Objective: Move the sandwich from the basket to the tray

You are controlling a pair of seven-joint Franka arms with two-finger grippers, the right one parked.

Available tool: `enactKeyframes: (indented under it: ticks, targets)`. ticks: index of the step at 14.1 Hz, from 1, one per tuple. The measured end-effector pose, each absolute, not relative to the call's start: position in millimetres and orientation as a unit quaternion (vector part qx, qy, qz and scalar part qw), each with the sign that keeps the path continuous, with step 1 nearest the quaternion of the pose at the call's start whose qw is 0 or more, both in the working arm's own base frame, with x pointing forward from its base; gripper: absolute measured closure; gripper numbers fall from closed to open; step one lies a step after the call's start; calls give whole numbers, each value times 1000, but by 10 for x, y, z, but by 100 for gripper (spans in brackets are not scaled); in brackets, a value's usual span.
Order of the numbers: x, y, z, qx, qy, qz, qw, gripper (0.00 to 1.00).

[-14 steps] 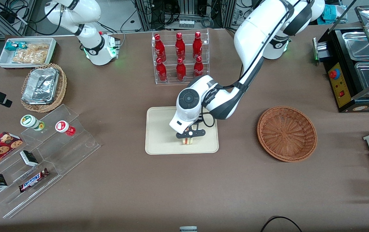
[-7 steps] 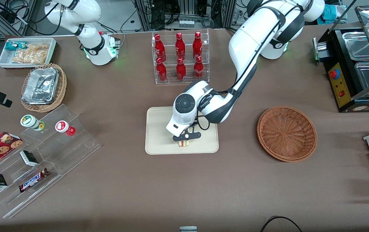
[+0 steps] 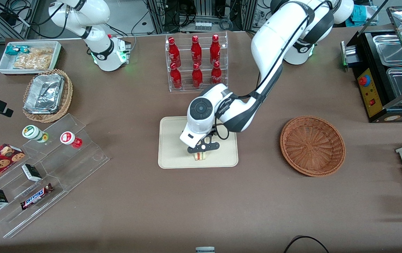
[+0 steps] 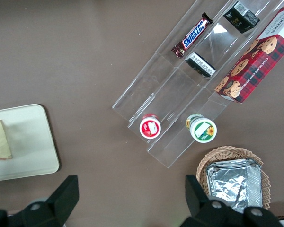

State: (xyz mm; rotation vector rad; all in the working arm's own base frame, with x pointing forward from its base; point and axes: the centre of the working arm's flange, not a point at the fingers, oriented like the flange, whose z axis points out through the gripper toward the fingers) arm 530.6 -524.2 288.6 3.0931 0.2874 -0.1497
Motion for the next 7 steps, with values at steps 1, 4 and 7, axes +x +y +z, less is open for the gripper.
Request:
enactKeyframes:
  ticks: [1, 4, 7]
  targets:
    - [5283, -5186, 3008, 993, 108, -54, 0, 0]
    - [5368, -4849, 3247, 989, 132, -53, -28, 0]
    - [5594, -4248, 3276, 989, 128, -62, -41, 0]
